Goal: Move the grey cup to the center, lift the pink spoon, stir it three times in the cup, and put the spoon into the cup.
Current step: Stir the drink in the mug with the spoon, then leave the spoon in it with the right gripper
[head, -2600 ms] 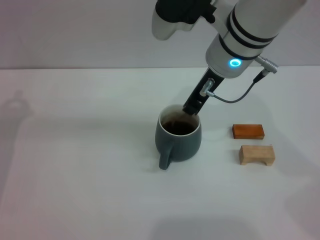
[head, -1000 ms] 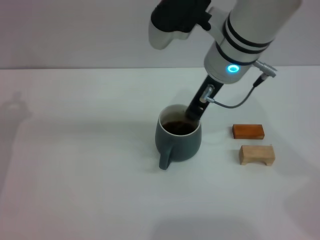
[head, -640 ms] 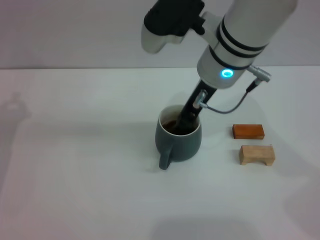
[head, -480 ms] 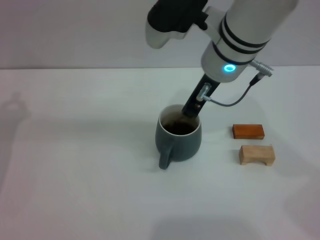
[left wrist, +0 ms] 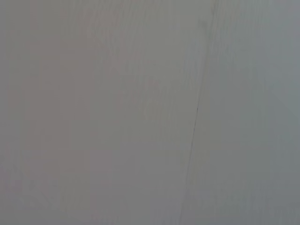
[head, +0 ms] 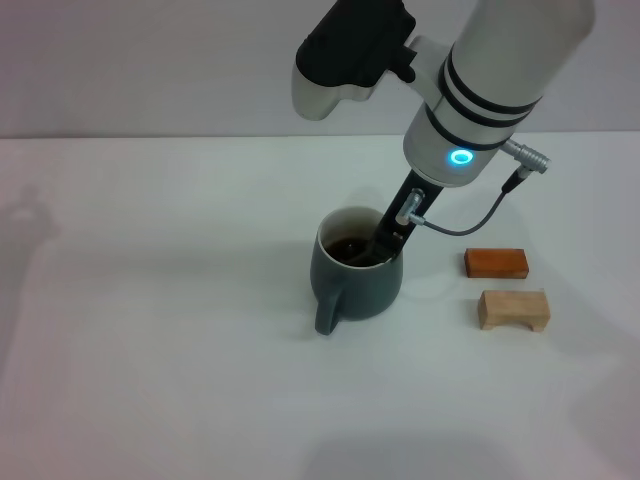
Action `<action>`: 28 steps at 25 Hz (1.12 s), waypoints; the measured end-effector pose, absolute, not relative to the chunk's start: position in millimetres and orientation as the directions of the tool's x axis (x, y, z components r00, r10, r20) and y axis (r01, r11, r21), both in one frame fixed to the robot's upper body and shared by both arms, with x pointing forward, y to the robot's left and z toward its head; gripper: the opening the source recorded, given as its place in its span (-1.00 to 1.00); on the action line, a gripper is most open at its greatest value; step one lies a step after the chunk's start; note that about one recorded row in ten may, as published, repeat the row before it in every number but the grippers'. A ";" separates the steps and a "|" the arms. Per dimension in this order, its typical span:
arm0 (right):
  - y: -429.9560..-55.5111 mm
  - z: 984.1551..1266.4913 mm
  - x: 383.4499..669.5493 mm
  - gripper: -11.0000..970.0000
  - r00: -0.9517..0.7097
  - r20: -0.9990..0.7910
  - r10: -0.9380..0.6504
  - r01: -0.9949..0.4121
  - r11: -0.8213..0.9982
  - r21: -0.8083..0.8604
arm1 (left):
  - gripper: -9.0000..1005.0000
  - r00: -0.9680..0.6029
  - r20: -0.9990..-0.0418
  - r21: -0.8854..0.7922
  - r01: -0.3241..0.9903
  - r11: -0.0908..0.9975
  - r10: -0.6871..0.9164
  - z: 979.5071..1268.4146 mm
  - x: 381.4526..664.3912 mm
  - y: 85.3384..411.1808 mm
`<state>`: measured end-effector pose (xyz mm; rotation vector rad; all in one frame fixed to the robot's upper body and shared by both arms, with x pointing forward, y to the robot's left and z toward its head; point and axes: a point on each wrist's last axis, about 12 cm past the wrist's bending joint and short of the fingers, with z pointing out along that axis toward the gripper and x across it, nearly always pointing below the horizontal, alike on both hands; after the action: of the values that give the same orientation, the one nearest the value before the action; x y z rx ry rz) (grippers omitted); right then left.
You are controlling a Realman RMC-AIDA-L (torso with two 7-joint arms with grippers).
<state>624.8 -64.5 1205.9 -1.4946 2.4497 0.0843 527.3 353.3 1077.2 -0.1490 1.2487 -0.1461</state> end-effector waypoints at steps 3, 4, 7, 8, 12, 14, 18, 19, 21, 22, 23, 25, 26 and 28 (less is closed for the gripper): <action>-64.2 1206.1 624.8 -0.69 -0.431 -0.260 -0.864 -0.880 0.466 -0.090 | -0.99 0.310 -0.932 -0.192 0.028 0.981 -0.191 1077.1 527.0 353.5; -63.9 1206.4 624.9 -0.69 -0.430 -0.263 -0.864 -0.880 0.466 -0.091 | -0.99 0.309 -0.932 -0.192 0.028 0.981 -0.191 1077.0 526.9 353.6; -61.4 1209.6 627.8 -0.69 -0.443 -0.293 -0.848 -0.869 0.486 -0.095 | -0.99 0.309 -0.932 -0.192 0.027 0.981 -0.191 1076.8 526.6 353.8; -60.9 1210.2 628.1 -0.69 -0.444 -0.295 -0.846 -0.867 0.489 -0.096 | -0.99 0.309 -0.932 -0.192 0.027 0.981 -0.191 1076.8 526.6 353.8; -58.9 1211.2 629.1 -0.69 -0.440 -0.300 -0.846 -0.866 0.488 -0.108 | -0.99 0.308 -0.932 -0.192 0.026 0.981 -0.190 1076.6 526.2 354.1; -58.7 1211.5 629.4 -0.69 -0.439 -0.303 -0.846 -0.865 0.489 -0.110 | -0.99 0.309 -0.932 -0.192 0.026 0.981 -0.190 1076.8 526.2 354.1; -58.1 1212.2 629.7 -0.41 -0.436 -0.307 -0.846 -0.865 0.488 -0.115 | -0.99 0.312 -0.931 -0.192 0.027 0.981 -0.190 1077.4 526.2 354.1; -58.1 1212.2 629.7 -0.34 -0.436 -0.307 -0.846 -0.865 0.488 -0.115 | -0.99 0.312 -0.931 -0.192 0.028 0.981 -0.190 1077.5 526.2 354.0; -57.9 1212.2 629.9 -0.25 -0.435 -0.307 -0.847 -0.865 0.487 -0.118 | -0.99 0.313 -0.931 -0.192 0.028 0.981 -0.190 1077.6 526.3 354.0; -57.5 1212.5 630.5 -0.23 -0.433 -0.312 -0.846 -0.865 0.487 -0.122 | -0.99 0.313 -0.930 -0.191 0.028 0.981 -0.191 1077.7 526.4 353.9; -57.5 1212.5 630.5 -0.21 -0.433 -0.312 -0.846 -0.865 0.487 -0.122 | -0.99 0.313 -0.930 -0.191 0.028 0.981 -0.191 1077.7 526.4 353.9; -55.6 1214.6 635.6 -0.18 -0.418 -0.369 -0.830 -0.856 0.496 -0.147 | -0.99 0.314 -0.930 -0.191 0.030 0.981 -0.191 1078.2 527.3 353.3; -55.6 1214.6 635.6 -0.16 -0.418 -0.369 -0.830 -0.856 0.496 -0.147 | -0.99 0.314 -0.930 -0.191 0.030 0.981 -0.191 1078.2 527.3 353.3; -54.2 1216.8 641.4 -0.14 -0.388 -0.445 -0.807 -0.843 0.507 -0.183 | -0.99 0.311 -0.931 -0.191 0.030 0.981 -0.191 1077.7 527.9 353.0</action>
<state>641.4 -54.2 1216.8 -1.3519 2.2716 0.0990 527.9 353.0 1077.7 -0.1476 1.2472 -0.1470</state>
